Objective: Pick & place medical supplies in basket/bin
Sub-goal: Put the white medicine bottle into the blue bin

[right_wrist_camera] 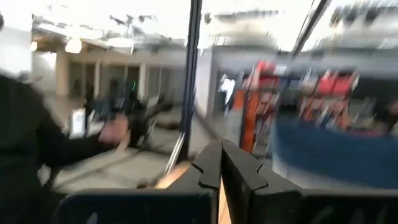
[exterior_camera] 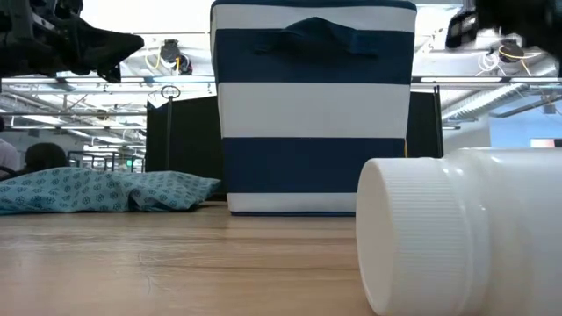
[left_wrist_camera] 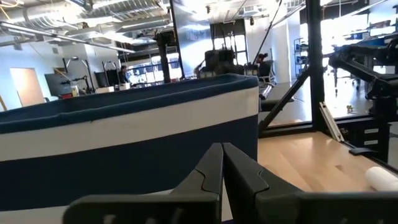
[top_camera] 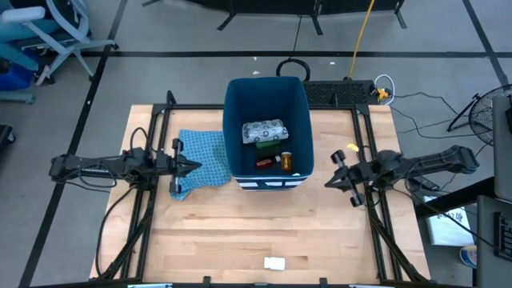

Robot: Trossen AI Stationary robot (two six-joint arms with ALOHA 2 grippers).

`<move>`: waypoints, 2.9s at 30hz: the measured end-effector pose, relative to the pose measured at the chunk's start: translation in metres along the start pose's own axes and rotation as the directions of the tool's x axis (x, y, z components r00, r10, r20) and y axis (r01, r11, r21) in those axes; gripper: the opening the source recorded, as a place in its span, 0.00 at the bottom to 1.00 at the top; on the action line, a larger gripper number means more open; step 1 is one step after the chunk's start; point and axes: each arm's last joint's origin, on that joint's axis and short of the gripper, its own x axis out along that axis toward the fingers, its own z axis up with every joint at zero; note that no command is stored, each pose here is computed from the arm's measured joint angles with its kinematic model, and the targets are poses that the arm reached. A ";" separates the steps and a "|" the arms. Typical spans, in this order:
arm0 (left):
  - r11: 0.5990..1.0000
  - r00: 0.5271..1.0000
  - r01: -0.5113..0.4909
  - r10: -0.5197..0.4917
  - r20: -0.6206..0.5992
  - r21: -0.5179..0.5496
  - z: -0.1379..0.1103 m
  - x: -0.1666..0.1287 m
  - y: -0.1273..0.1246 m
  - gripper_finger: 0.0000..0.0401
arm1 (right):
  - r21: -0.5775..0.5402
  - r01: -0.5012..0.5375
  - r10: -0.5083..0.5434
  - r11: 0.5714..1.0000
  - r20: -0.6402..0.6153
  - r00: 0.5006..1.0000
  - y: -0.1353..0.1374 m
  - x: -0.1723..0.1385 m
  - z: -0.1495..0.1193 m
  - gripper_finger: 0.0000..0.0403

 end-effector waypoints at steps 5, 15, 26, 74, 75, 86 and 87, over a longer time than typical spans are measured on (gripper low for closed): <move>1.000 1.000 -0.003 0.003 0.000 -0.024 0.000 0.000 0.000 0.01 | -0.028 0.022 -0.023 0.999 -0.057 0.998 0.001 0.026 0.041 0.07; 0.998 0.997 -0.053 0.052 -0.063 -0.021 -0.006 0.000 0.001 0.09 | -0.009 -0.030 0.025 1.000 -0.333 0.943 0.029 0.111 0.106 0.17; 0.995 0.987 -0.092 0.086 -0.135 -0.037 -0.012 -0.001 0.001 0.09 | 0.001 0.027 -0.021 1.000 -0.589 0.808 0.095 0.193 0.084 0.35; 0.982 0.974 -0.183 0.175 -0.144 -0.045 -0.012 -0.001 0.004 0.09 | 0.099 0.343 -0.075 0.934 -0.885 0.460 0.194 0.232 -0.153 0.54; 0.982 0.974 -0.184 0.175 -0.144 -0.045 -0.012 -0.001 0.004 0.09 | 0.104 0.342 -0.071 0.934 -0.884 0.462 0.194 0.233 -0.153 0.54; 0.982 0.974 -0.183 0.174 -0.143 -0.055 -0.012 -0.001 0.004 0.09 | 0.087 0.248 -0.047 0.965 -0.872 0.487 0.191 0.237 -0.151 0.43; 0.982 0.974 -0.182 0.173 -0.143 -0.056 -0.012 -0.001 0.004 0.09 | 0.081 0.235 -0.046 0.968 -0.870 0.491 0.191 0.238 -0.150 0.42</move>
